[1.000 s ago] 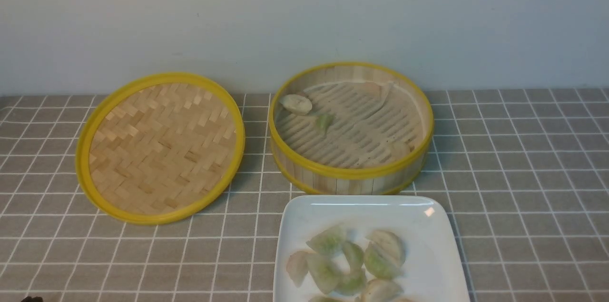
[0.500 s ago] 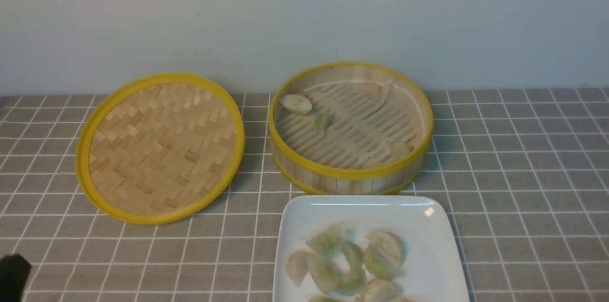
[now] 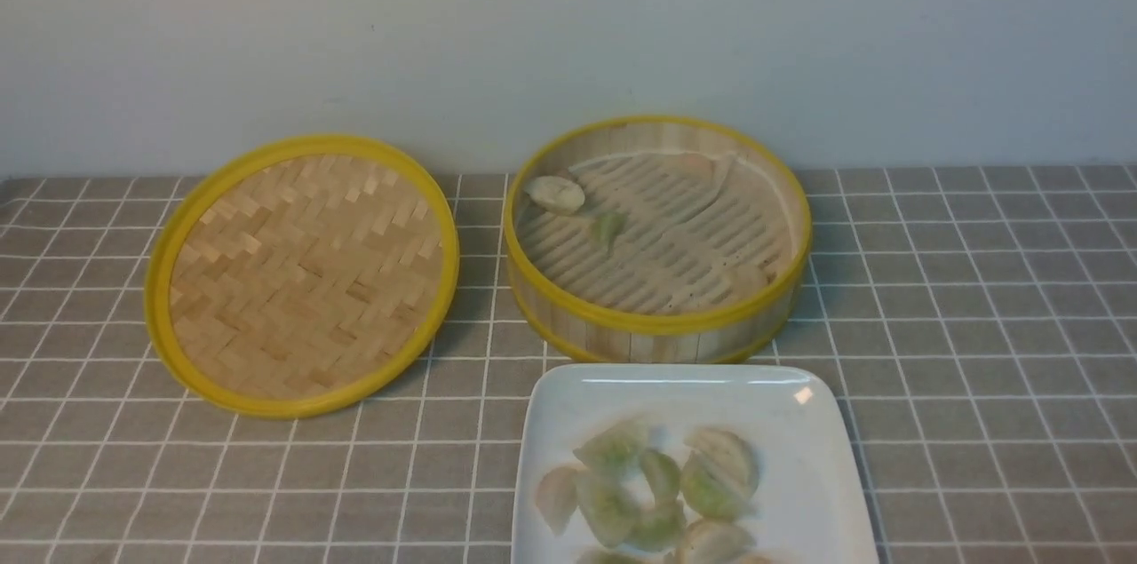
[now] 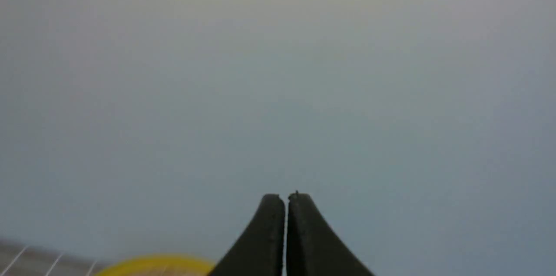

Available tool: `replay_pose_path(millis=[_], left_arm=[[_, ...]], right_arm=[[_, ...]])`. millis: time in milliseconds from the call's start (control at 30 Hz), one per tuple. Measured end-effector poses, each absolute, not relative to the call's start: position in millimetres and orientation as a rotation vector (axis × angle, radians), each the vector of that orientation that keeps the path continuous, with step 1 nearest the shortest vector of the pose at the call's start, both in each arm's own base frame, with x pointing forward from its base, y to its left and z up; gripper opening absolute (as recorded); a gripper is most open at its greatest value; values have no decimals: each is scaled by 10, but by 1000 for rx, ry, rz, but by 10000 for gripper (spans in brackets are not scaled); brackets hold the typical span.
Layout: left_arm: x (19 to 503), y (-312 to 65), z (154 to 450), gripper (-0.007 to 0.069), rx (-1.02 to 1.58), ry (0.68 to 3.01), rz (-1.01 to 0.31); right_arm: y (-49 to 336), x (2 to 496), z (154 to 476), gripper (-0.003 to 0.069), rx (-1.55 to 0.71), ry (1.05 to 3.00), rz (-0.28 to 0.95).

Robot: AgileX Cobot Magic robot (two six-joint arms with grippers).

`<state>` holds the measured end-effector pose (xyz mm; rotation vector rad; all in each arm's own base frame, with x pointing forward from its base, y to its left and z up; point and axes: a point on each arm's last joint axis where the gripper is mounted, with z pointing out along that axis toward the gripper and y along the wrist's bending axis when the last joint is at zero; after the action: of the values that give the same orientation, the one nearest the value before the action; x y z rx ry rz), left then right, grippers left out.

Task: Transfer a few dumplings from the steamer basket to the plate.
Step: Use the left arm to grab a dumpling from the steamer

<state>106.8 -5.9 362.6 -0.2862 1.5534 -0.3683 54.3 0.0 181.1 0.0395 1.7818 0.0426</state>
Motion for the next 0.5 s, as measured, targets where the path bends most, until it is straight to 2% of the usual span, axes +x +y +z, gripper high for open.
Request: replay_pose_path(millis=[33, 100, 133, 233, 267, 333, 367, 433, 467, 500], left_arm=[[1127, -57, 3650, -5, -294, 1597, -352], [1494, -49, 3731, -5, -326, 1847, -249], [1518, -46, 3715, -5, -332, 1889, -235], [2060, -111, 3647, -5, -246, 2288, -134], [2104, -130, 3654, -5, -218, 2332, -136], [2444, -252, 3530, -5, -110, 2527, -216], [2521, -277, 3503, -5, -78, 2558, -233], [2696, -367, 3443, -5, -16, 2610, -331], [2885, -452, 3377, -5, 59, 2641, -425], [2931, -474, 3363, -5, 76, 2643, -444]], right_arm=[[0, 543, 1811, -13, 39, 1782, 43], [0, 543, 1811, -13, 39, 1782, 43], [0, 543, 1811, -13, 39, 1782, 43], [0, 543, 1811, -13, 39, 1782, 43], [0, 543, 1811, -13, 39, 1782, 43], [0, 543, 1811, -13, 39, 1782, 43], [0, 543, 1811, -13, 39, 1782, 43], [0, 543, 1811, -13, 39, 1782, 43], [0, 543, 1811, -13, 39, 1782, 43], [0, 543, 1811, -13, 39, 1782, 43]])
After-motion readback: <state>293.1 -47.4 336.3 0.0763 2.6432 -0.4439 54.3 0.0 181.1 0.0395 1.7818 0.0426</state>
